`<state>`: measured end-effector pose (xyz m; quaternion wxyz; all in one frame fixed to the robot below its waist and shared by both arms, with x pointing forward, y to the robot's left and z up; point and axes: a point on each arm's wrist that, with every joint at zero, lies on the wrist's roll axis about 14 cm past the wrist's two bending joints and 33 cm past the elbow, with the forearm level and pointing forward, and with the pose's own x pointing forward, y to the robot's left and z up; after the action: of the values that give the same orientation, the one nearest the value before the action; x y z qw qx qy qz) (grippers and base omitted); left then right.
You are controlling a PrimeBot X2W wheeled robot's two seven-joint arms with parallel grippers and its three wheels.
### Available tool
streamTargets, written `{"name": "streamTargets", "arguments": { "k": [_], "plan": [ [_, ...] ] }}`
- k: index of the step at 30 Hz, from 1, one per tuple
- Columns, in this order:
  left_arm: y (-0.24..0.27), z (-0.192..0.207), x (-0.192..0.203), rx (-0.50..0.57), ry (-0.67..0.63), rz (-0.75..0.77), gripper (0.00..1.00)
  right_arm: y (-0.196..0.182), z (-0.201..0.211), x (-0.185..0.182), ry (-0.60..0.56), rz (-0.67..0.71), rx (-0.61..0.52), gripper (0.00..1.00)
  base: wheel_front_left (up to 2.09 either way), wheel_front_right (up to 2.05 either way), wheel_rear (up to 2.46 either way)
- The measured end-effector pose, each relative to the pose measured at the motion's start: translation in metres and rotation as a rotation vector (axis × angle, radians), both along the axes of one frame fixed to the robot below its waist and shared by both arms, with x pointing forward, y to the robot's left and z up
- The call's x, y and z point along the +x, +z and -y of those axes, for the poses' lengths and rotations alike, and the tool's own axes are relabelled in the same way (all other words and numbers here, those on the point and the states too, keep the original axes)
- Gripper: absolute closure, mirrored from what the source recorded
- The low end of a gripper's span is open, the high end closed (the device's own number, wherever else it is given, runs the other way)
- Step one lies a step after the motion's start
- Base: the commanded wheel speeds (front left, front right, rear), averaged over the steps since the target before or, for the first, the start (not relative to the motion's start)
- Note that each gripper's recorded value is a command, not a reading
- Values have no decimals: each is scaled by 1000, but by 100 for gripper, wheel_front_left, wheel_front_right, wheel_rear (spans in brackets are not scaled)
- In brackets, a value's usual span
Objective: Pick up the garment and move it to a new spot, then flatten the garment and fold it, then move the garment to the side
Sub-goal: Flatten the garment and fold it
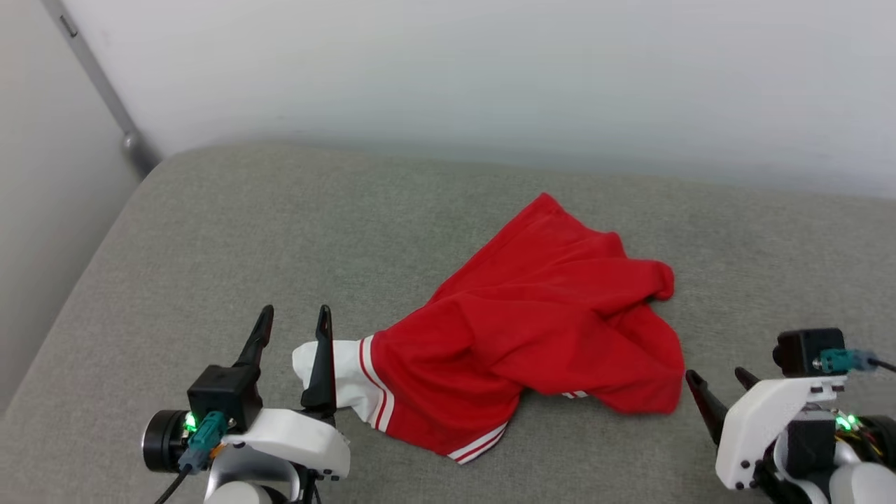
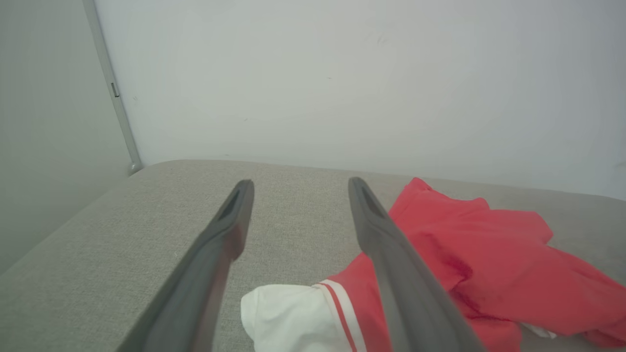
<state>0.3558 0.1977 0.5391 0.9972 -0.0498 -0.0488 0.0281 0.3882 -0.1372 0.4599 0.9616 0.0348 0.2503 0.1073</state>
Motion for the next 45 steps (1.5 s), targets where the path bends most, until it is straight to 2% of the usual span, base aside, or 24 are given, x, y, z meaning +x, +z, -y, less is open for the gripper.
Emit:
{"name": "streamTargets", "arguments": {
  "k": [7, 12, 15, 16, 17, 18, 23, 28, 32, 37, 40, 45],
  "plan": [
    [-9, -5, 13, -5, 23, -17, 0, -51, -29, 22, 165, -282, -47, 0, 0, 0, 0],
    [-22, -7, 19, -8, 34, -49, 0, -87, -40, 24, 218, -439, -59, 0, 0, 0, 0],
    [-28, -8, 19, -8, 41, -66, 0, -94, -45, 25, 229, -487, -40, 0, 0, 0, 0],
    [-29, -8, 20, -8, 40, -68, 0, -96, -46, 25, 230, -500, -32, 9, 0, 0, 0],
    [-29, -8, 21, -6, 38, -67, 0, -96, -46, 24, 230, -510, -23, 61, 0, 0, 0],
    [-28, -7, 22, -5, 35, -64, 0, -96, -46, 24, 231, -513, -19, 100, 0, 0, 0],
    [-26, -4, 27, 5, 18, -56, 0, -85, -44, 25, 222, -469, 12, 100, 0, 0, 0],
    [-23, 4, 29, 12, -13, -49, 0, -34, -30, 46, 196, -259, 14, 100, 0, 0, 0],
    [-18, 16, 34, 17, -51, -37, 0, 20, 0, 57, 143, -83, -22, 100, 0, 0, 0],
    [-13, 34, 41, 15, -108, -27, 0, 69, 61, 46, -14, 54, -73, 100, 0, 0, 0],
    [-12, 45, 46, 14, -138, -27, 0, 70, 99, 27, -141, 50, -75, 100, 0, 0, 0],
    [-21, 54, 54, 16, -167, -55, 0, 5, 135, -19, -311, -141, -17, 100, 0, 0, 0]
  ]
}}
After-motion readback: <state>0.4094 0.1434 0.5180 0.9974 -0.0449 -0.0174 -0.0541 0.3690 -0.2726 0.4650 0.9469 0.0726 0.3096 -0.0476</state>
